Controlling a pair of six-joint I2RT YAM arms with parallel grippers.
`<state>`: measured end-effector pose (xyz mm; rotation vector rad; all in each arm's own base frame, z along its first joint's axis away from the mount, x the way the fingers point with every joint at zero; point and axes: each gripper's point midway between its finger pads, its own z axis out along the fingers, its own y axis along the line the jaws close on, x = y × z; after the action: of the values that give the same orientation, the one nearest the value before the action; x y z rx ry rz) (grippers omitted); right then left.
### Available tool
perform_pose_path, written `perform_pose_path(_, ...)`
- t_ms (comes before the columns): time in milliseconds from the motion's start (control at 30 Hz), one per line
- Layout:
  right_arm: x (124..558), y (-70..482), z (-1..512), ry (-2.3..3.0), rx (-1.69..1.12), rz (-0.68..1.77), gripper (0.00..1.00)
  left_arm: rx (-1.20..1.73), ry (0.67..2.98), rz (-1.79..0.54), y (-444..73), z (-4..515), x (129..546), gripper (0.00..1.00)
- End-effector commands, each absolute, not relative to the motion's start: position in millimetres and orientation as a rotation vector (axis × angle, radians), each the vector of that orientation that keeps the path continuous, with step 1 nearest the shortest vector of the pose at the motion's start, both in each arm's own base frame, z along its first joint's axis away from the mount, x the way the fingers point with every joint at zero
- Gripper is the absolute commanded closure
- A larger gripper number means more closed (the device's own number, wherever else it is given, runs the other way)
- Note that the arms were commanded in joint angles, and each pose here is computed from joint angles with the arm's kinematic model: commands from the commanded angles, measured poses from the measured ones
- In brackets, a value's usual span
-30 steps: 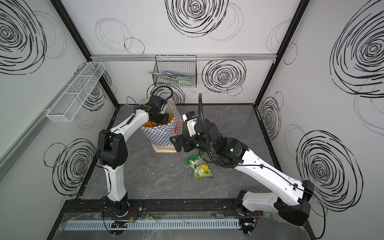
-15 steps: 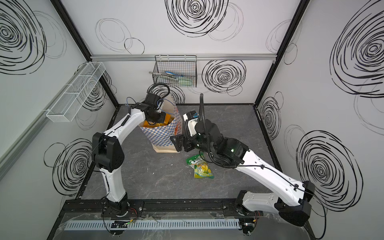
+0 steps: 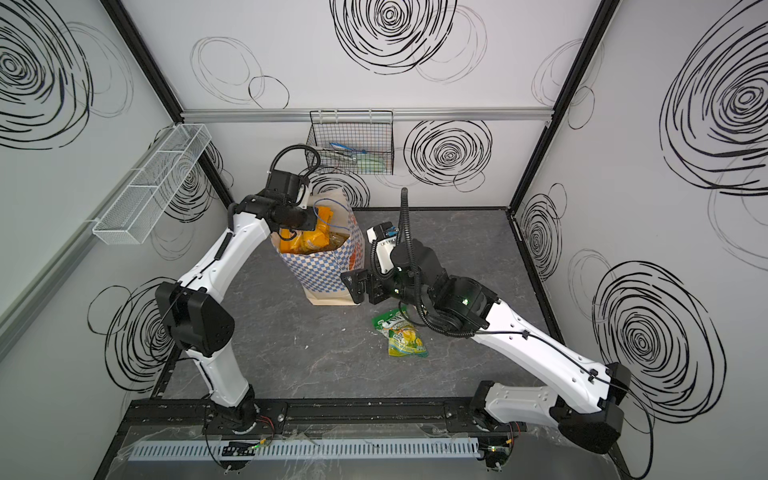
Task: Take the snacks out of the paper bag
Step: 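Grasp the yellow LOT100 candy bag with the left gripper and lift it out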
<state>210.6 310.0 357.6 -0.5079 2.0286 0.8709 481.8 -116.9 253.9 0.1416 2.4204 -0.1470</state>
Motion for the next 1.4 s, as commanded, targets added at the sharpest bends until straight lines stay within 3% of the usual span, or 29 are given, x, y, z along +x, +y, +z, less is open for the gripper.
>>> perform_pose_path(0,208,310,370,1.995,-0.497,0.895,0.03,0.099,2.241,-0.15,-106,321,487,1.0)
perform_pose_path(333,207,310,373,1.987,-0.498,0.905,0.03,0.069,2.178,-0.112,-95,355,482,1.0)
perform_pose_path(800,209,300,384,1.944,-0.476,0.885,0.03,0.013,1.923,-0.082,-77,469,443,1.0)
perform_pose_path(1167,228,272,383,1.947,-0.44,0.822,0.03,0.245,1.698,-0.388,-160,542,367,1.0)
perform_pose_path(1367,246,228,378,1.96,-0.341,0.784,0.03,0.361,1.672,-0.521,-209,536,328,1.0)
